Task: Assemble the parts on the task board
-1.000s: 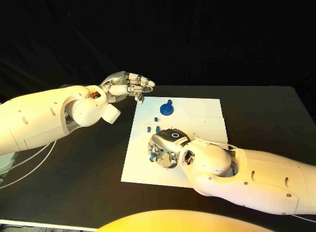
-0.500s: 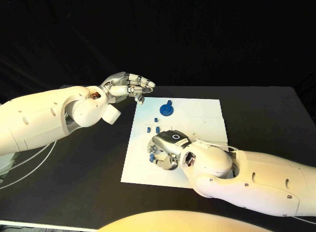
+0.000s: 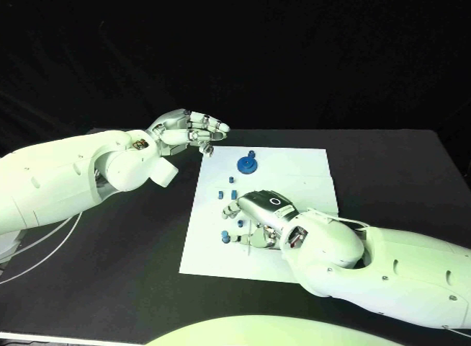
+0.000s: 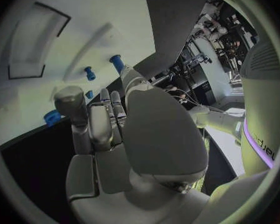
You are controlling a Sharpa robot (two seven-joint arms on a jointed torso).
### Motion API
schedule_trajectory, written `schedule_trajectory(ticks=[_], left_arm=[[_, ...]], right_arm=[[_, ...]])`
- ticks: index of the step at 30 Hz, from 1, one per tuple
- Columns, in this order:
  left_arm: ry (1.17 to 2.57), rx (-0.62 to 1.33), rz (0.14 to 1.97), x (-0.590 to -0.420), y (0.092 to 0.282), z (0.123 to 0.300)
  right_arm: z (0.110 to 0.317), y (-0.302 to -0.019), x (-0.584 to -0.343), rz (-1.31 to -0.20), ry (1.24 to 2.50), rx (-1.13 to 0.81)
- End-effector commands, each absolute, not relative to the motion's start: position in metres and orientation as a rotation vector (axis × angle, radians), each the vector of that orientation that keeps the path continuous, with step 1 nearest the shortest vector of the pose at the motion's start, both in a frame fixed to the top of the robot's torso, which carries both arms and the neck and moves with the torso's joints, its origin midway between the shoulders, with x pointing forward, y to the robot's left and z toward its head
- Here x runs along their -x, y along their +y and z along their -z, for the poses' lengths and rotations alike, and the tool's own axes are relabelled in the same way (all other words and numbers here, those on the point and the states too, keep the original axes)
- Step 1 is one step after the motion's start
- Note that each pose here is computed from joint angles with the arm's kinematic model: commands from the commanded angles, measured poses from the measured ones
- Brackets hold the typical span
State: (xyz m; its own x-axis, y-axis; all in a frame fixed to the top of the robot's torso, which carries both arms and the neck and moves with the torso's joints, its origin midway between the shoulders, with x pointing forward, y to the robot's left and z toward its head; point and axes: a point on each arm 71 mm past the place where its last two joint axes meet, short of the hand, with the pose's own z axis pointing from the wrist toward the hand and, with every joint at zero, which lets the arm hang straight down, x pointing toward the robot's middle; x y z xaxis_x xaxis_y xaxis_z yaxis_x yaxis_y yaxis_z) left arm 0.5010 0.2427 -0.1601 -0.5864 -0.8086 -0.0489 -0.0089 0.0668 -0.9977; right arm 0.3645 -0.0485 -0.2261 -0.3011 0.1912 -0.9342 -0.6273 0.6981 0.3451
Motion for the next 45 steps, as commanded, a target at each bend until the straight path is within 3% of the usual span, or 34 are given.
schedule_trajectory(ticks=[1,7,14,20,35,45], left_arm=[[1.713,0.809,1.607,-0.500,0.241,0.159],[1.704,0.811,1.603,-0.499,0.244,0.159],[1.690,0.816,1.598,-0.498,0.248,0.158],[1.690,0.816,1.601,-0.496,0.248,0.158],[1.694,0.817,1.604,-0.494,0.248,0.159],[1.696,0.818,1.602,-0.494,0.249,0.160]], right_arm=[[0.215,-0.060,-0.365,-0.936,1.641,0.275],[0.202,-0.105,-0.381,-0.941,1.716,0.050],[0.191,-0.179,-0.397,-0.790,1.824,-0.197],[0.193,-0.212,-0.392,-0.685,1.889,-0.258],[0.221,-0.234,-0.370,-0.470,2.008,-0.276],[0.232,-0.229,-0.364,-0.428,2.038,-0.245]])
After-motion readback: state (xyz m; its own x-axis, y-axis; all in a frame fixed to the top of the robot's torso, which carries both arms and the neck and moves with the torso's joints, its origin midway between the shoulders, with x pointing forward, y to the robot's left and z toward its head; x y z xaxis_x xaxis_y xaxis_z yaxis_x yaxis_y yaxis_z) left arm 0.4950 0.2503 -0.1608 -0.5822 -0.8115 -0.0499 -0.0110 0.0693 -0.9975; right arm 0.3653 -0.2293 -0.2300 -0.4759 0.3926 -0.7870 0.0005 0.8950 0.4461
